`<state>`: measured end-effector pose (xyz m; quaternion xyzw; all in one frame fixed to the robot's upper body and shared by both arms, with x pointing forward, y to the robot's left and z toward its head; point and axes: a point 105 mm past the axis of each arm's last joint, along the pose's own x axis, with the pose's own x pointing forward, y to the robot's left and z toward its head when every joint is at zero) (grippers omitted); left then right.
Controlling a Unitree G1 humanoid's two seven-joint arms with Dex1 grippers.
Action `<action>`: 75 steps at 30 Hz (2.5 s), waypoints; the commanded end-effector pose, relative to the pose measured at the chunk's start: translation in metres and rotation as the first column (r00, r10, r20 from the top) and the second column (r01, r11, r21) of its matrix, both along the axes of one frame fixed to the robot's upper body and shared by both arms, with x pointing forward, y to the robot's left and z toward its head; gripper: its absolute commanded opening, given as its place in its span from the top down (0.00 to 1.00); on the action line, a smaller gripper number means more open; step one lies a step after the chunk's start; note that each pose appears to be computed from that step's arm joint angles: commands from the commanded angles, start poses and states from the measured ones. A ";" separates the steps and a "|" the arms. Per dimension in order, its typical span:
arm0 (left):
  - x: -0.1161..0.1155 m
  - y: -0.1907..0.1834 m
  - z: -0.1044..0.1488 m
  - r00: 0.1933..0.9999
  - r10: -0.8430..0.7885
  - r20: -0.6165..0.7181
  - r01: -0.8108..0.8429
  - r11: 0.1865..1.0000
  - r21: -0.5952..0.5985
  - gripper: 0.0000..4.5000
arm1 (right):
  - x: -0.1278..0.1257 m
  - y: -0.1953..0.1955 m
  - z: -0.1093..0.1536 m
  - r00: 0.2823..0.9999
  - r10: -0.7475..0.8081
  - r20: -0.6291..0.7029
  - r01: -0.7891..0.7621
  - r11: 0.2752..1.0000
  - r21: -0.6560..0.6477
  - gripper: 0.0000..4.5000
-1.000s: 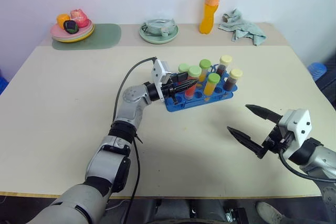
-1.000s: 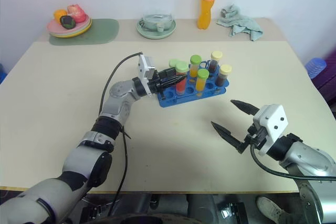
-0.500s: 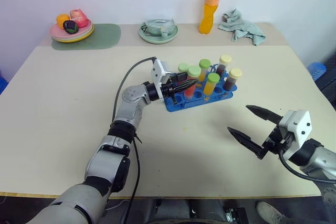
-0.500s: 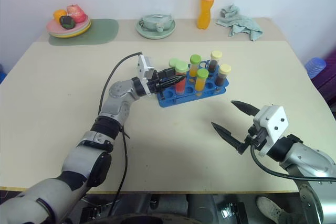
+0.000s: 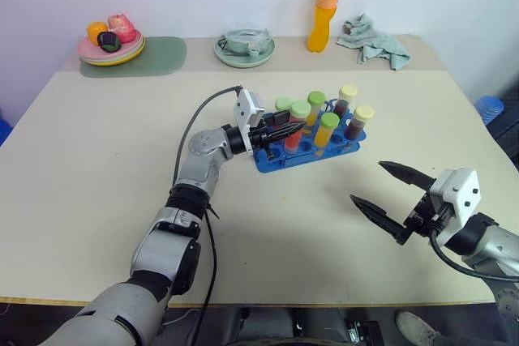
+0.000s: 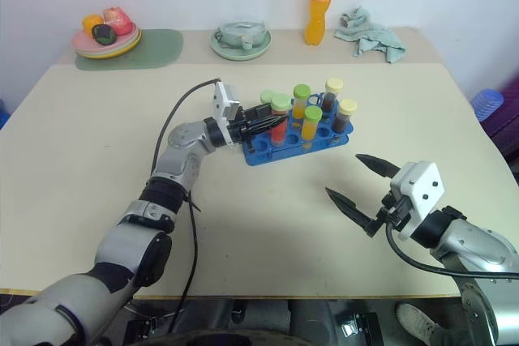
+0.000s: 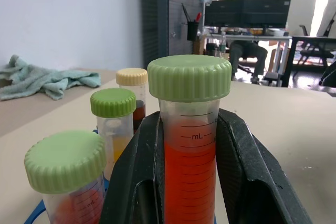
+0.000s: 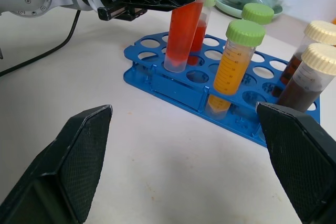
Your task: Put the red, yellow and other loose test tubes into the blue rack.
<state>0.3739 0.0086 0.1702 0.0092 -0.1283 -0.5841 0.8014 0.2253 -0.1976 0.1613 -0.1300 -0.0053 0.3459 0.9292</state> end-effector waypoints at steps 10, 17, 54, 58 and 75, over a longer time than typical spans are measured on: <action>0.002 0.004 -0.018 0.997 0.009 -0.076 -0.005 0.998 0.059 0.84 | 0.001 0.004 0.006 0.999 0.010 0.048 -0.010 1.000 -0.001 0.00; -0.006 -0.007 -0.020 0.996 -0.053 -0.068 0.058 0.995 0.076 0.84 | 0.001 0.007 0.007 0.998 0.005 0.057 -0.005 1.000 0.004 0.00; -0.002 0.001 -0.030 0.995 -0.009 -0.104 0.019 0.995 0.096 0.84 | 0.002 0.007 0.008 0.999 0.009 0.053 -0.009 1.000 0.001 0.00; 0.000 0.002 -0.030 0.994 0.007 -0.111 0.003 0.996 0.090 0.84 | 0.002 0.006 0.007 0.999 0.008 0.051 -0.008 1.000 0.001 0.00; 0.006 0.005 -0.026 0.994 0.039 -0.105 -0.030 0.996 0.088 0.84 | -0.008 -0.003 0.001 1.000 -0.024 0.011 0.024 1.000 -0.005 0.00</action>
